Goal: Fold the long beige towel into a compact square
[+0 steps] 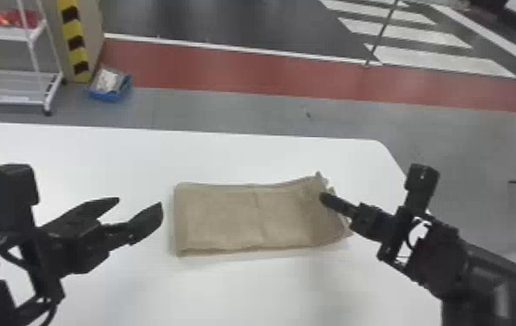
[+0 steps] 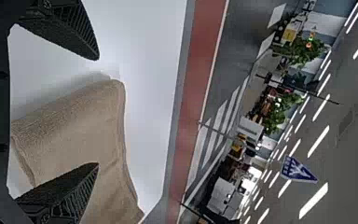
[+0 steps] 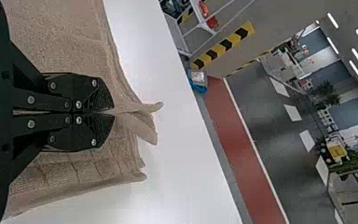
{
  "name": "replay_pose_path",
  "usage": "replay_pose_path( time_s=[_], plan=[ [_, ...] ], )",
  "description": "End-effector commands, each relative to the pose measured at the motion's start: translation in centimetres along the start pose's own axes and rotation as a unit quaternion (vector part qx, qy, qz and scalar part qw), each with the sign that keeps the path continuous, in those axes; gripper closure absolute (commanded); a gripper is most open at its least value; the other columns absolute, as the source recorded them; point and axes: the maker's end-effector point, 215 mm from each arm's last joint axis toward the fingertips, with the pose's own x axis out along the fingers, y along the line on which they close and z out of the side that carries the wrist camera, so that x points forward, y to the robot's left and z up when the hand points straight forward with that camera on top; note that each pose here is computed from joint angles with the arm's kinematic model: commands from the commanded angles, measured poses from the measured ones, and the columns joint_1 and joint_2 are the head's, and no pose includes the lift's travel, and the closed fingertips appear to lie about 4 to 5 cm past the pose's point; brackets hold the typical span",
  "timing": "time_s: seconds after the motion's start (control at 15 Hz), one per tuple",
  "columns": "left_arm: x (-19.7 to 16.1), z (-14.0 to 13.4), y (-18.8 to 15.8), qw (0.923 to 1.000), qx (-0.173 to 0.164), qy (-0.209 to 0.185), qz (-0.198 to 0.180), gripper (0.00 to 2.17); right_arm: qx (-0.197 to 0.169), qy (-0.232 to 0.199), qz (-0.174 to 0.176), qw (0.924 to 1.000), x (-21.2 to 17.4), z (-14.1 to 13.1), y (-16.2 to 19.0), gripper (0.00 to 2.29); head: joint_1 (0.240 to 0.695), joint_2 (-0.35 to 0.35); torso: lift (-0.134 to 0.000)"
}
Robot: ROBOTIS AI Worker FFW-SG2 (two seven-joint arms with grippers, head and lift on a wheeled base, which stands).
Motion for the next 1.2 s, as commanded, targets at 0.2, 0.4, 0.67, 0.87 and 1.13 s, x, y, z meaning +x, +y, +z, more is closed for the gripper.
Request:
replay_pose_path(
  time_s=[0.2,0.4,0.67,0.87,1.13],
  plan=[
    [-0.2,0.0,0.8,1.0000,0.004,0.003,0.008,0.08,-0.022,-0.021,0.019,0.9994,-0.1,1.9,2.9,1.48,0.695,-0.232,-0.124],
    [0.0,0.4,0.9,0.9999,0.006,0.000,0.009,0.08,-0.007,-0.058,0.023,0.9980,-2.8,4.5,2.0,1.48,0.695,-0.223,-0.124],
    [0.2,1.0,0.6,0.9999,0.010,-0.003,0.006,0.08,0.005,-0.059,-0.009,0.9982,-4.2,5.1,-3.0,1.48,0.695,-0.266,-0.124],
    [0.6,0.1,0.6,1.0000,0.006,0.005,0.006,0.08,0.016,-0.045,-0.025,0.9985,-2.4,3.8,-5.4,1.47,0.695,-0.299,-0.124],
    [0.7,0.5,1.3,0.9999,0.011,0.003,0.012,0.08,-0.007,-0.043,-0.037,0.9984,-0.3,2.7,-5.5,0.00,0.695,-0.309,-0.124]
  ],
)
